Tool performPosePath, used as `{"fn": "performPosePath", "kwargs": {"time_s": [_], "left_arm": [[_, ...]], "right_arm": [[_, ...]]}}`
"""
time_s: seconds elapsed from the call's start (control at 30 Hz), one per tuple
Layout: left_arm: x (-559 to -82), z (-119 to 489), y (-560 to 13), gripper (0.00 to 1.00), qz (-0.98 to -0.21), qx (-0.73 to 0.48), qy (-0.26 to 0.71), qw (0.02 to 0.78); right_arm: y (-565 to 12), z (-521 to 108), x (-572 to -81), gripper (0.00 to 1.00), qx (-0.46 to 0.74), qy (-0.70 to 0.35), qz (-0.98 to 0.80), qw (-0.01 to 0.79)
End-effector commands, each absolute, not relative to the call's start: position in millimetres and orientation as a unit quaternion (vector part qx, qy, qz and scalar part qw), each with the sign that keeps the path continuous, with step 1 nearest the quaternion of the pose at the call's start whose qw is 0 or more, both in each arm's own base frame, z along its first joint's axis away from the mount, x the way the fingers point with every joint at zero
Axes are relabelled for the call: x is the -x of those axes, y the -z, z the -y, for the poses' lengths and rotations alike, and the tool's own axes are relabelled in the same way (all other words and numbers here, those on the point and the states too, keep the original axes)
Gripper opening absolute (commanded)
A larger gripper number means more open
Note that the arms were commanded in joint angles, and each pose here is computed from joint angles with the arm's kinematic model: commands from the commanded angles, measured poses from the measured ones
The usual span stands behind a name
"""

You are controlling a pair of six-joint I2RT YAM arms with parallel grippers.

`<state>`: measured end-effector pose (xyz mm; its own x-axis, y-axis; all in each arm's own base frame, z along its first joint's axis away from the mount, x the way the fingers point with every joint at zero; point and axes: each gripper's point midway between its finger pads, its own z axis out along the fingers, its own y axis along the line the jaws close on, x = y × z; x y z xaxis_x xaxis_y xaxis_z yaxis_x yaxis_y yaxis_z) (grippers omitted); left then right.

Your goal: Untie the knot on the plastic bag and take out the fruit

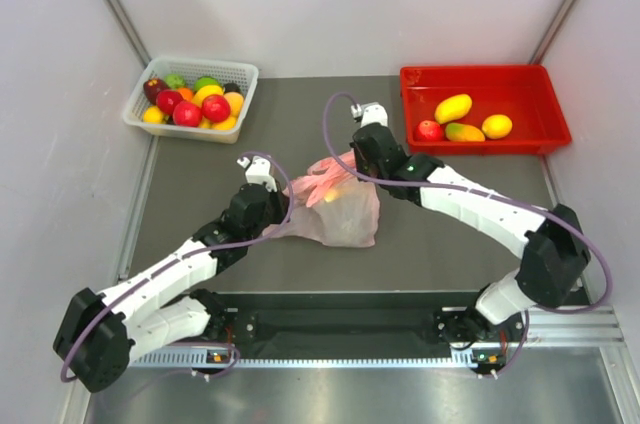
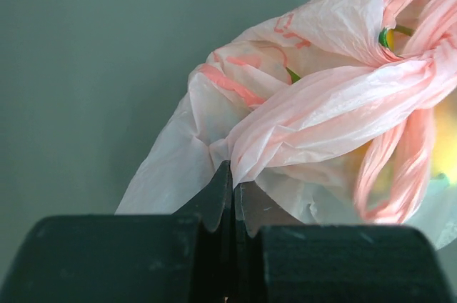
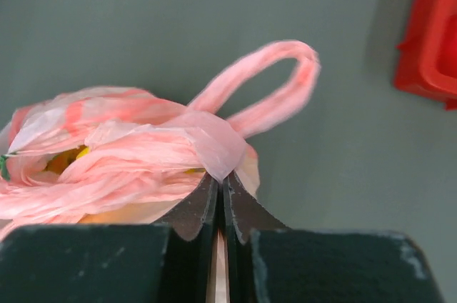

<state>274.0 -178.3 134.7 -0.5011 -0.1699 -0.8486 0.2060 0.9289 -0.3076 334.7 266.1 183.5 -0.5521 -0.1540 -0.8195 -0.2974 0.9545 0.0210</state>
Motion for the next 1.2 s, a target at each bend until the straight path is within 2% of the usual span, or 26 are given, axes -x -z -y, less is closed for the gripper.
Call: {"fn": "performPosePath", "kwargs": {"time_s": [0.0, 0.33, 0.53, 0.6, 0.67, 0.7, 0.8, 0.87, 0.97, 1.03, 1.17], "left_arm": [[-282, 173, -143, 0.00, -0.838, 0.005, 0.179, 0.516], [-342, 186, -167, 0.00, -0.817, 0.042, 0.167, 0.550], [-358, 212, -161, 0.00, -0.822, 0.028, 0.199, 0.532], [-354, 218, -157, 0.06, -0.825, 0.019, 0.215, 0.523], [-347, 218, -148, 0.19, -0.830, 0.012, 0.218, 0.513], [-342, 221, -150, 0.36, -0.829, 0.003, 0.229, 0.510], [-329, 221, -158, 0.60, -0.824, -0.012, 0.246, 0.510], [-321, 217, -163, 0.66, -0.825, -0.021, 0.245, 0.508], [-306, 217, -186, 0.89, -0.819, -0.045, 0.262, 0.508], [-300, 218, -209, 0.99, -0.807, -0.069, 0.272, 0.520], [-286, 234, -222, 0.99, -0.806, -0.149, 0.291, 0.494]], "right_arm": [[-242, -229, -340, 0.00, 0.046, -0.051, -0.845, 0.531], [-318, -193, -348, 0.00, -0.022, -0.077, -0.796, 0.600], [-296, -203, -337, 0.00, 0.024, -0.108, -0.807, 0.581], [-288, -206, -332, 0.00, 0.034, -0.119, -0.807, 0.578], [-276, -208, -325, 0.00, 0.050, -0.131, -0.808, 0.572], [-273, -208, -323, 0.00, 0.057, -0.131, -0.809, 0.571], [-267, -210, -316, 0.00, 0.074, -0.143, -0.807, 0.569], [-268, -212, -313, 0.00, 0.086, -0.152, -0.804, 0.568], [-269, -214, -309, 0.00, 0.102, -0.158, -0.800, 0.569], [-270, -217, -306, 0.00, 0.118, -0.165, -0.796, 0.571], [-271, -220, -303, 0.00, 0.132, -0.174, -0.792, 0.570]]}}
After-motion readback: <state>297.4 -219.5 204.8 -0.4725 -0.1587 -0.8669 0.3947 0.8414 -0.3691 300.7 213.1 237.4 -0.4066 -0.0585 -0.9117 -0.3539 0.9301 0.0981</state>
